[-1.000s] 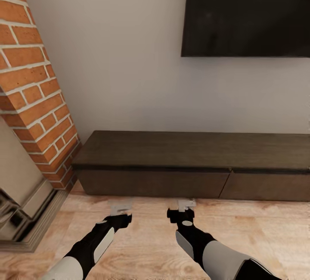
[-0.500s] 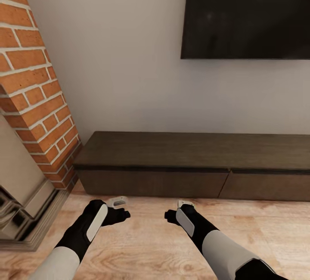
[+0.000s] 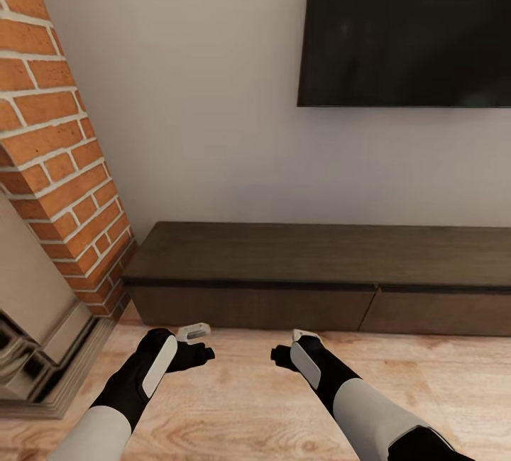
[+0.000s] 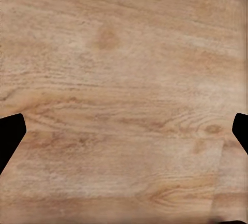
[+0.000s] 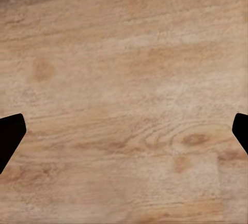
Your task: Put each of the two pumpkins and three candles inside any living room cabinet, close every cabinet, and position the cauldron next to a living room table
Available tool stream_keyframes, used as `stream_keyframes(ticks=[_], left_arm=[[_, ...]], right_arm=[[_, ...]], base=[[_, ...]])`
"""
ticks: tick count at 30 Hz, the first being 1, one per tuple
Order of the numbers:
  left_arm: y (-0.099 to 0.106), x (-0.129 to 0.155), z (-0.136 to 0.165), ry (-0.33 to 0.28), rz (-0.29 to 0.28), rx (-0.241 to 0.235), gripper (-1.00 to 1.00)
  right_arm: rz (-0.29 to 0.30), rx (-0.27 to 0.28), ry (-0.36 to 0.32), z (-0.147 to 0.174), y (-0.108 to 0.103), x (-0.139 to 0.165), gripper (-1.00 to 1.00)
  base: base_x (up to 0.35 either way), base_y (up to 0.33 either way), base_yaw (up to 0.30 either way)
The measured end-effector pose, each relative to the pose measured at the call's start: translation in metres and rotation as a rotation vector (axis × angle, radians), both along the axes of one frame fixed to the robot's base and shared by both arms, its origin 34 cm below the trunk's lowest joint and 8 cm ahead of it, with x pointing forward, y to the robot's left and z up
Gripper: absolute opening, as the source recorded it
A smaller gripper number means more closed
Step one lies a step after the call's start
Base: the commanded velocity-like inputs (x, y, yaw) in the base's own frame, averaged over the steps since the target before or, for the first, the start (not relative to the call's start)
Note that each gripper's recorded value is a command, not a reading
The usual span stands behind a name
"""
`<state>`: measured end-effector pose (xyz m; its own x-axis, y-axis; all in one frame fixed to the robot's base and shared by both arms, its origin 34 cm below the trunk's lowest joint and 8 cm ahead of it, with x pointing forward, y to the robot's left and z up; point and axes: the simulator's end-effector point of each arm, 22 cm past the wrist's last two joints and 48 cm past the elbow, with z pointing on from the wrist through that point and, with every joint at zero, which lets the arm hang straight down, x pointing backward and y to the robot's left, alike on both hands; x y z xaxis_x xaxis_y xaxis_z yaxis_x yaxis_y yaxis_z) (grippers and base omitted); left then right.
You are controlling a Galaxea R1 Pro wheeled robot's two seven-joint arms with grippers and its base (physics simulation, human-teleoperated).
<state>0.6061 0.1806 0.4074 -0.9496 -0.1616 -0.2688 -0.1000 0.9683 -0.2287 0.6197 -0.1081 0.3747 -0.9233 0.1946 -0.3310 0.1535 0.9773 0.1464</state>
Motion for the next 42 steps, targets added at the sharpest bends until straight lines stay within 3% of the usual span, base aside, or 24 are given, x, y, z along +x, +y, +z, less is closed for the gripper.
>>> stream_keyframes(ticks=[7,14,19,25,35,42], left_arm=[[0.003,0.002,0.014,0.003,0.002,0.006,1.0],[0.042,-0.033,-0.013,0.117,0.032,0.072,1.0],[0.067,-0.052,-0.028,0.141,0.072,0.112,1.0],[0.092,-0.084,-0.05,0.165,0.127,0.166,1.0],[0.131,-0.141,-0.073,0.131,0.215,0.281,1.0],[0.146,-0.169,-0.071,0.109,0.239,0.329,1.0]], right_arm=[[0.0,0.004,0.008,0.014,0.001,0.001,1.0],[-0.008,0.013,0.039,0.023,-0.001,-0.006,1.0],[-0.021,0.015,0.042,0.031,-0.002,-0.006,1.0],[-0.033,0.01,0.141,0.001,-0.005,-0.075,1.0],[-0.123,-0.021,0.08,-0.012,-0.018,-0.125,1.0],[-0.123,-0.033,0.12,-0.011,-0.022,-0.149,1.0]], base=[[0.0,0.0,0.0],[-0.062,0.0,0.0],[-0.223,0.0,0.0],[-0.038,0.0,0.0],[-0.002,0.0,0.0],[0.0,0.0,0.0]])
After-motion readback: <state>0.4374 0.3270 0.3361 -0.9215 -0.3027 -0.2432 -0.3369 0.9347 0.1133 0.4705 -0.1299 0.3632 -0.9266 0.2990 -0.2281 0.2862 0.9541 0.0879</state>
